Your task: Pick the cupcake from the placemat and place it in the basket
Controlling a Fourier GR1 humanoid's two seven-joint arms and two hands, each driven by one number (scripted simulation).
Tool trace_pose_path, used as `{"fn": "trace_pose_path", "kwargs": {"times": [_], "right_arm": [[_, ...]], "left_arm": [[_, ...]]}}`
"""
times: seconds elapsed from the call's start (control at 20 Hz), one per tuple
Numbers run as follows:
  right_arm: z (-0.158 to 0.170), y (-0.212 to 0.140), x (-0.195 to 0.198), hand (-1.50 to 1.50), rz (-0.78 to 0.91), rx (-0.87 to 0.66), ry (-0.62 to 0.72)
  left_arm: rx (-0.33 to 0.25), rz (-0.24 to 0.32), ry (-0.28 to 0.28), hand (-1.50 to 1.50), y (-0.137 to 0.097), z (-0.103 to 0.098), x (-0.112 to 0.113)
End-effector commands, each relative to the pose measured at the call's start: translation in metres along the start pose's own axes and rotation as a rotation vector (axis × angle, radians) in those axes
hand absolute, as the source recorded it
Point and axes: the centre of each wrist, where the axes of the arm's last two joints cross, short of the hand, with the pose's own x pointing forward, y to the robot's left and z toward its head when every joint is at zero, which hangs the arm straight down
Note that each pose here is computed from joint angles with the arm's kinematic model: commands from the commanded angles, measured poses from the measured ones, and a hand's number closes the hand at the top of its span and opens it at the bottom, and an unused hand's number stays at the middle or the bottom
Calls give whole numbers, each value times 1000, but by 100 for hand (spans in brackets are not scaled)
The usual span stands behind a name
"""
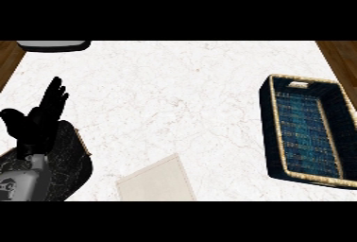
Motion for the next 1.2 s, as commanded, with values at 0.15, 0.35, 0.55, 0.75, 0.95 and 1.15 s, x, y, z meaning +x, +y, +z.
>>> {"fn": "trace_pose_path", "kwargs": {"times": [0.15,0.35,0.55,0.75,0.95,1.15], "right_arm": [[-18,-54,60,150,-201,-335,-160],[-24,-62,54,150,-155,-404,-148],[-32,-62,52,150,-131,-434,-123],[-37,-69,41,150,-26,-473,-103],[-44,-90,44,150,37,-498,-76],[-58,-138,53,150,122,-503,-10]], "left_arm": [[8,6,-2,0,1,-1,-5],[-7,-3,-9,0,4,-2,1],[-19,-11,-7,0,2,-4,6],[-15,5,-24,0,-1,-8,8],[-26,-2,-35,0,-5,-9,12],[-49,-5,-34,0,-11,-9,19]]}}
